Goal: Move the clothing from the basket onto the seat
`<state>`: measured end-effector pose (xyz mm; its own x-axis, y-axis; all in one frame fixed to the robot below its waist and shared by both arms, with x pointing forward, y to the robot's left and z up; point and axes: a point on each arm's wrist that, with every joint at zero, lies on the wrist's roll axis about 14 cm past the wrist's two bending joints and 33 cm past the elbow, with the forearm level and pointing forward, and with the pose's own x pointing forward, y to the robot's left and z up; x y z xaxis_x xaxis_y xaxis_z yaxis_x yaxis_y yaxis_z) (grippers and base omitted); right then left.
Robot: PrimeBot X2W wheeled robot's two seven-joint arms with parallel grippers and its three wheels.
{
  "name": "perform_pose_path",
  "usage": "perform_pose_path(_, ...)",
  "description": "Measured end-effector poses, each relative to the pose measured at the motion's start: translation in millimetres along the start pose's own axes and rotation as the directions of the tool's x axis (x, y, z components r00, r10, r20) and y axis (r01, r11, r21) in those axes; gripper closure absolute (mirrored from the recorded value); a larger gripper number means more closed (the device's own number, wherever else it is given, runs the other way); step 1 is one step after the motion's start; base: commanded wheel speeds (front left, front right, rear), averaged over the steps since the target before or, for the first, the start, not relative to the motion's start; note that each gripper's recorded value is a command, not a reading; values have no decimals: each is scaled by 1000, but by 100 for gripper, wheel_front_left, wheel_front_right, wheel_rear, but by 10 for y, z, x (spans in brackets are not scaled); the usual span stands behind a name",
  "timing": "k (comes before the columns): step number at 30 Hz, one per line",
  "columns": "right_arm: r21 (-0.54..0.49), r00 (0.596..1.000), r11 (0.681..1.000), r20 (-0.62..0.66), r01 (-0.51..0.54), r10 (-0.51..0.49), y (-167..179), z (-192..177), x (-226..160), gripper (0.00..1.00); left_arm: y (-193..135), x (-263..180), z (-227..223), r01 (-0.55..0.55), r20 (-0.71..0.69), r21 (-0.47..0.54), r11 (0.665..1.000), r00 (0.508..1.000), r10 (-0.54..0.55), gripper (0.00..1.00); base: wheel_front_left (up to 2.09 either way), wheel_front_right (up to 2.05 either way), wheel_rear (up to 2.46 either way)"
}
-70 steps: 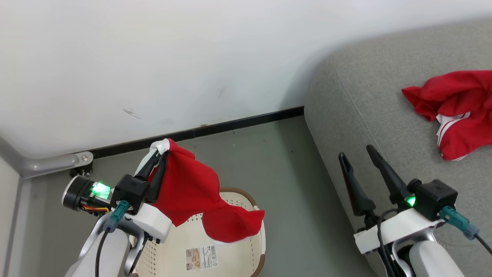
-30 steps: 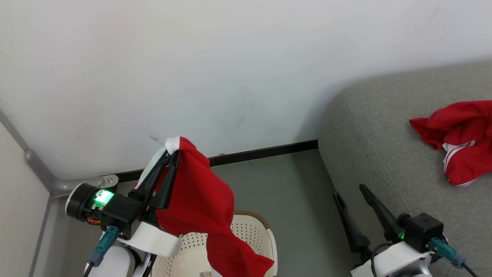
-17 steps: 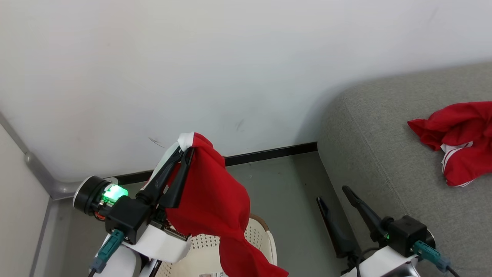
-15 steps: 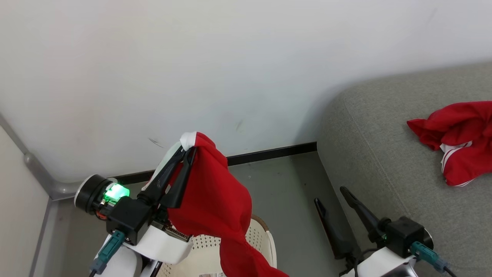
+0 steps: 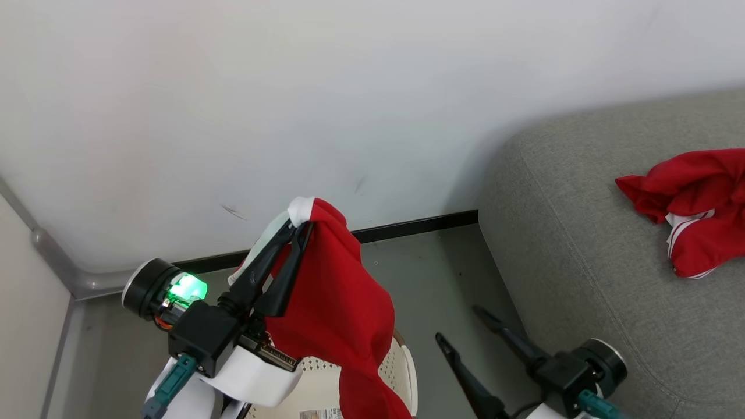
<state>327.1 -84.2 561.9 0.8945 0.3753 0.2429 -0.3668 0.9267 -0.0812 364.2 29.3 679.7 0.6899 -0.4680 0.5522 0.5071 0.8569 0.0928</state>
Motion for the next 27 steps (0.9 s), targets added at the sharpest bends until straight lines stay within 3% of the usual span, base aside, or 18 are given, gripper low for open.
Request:
perform_pose_path(9,-43,993,992,27,-115,116,294,89,76,0,-102,8,-35,34,-7,-13,999,999,-34,100,0,0,0)
perform_pose_path(27,-69,972,970,29,-232,235,586,87,191,0,-450,21,43,143,20,-45,989,990,-142,100,0,0,0)
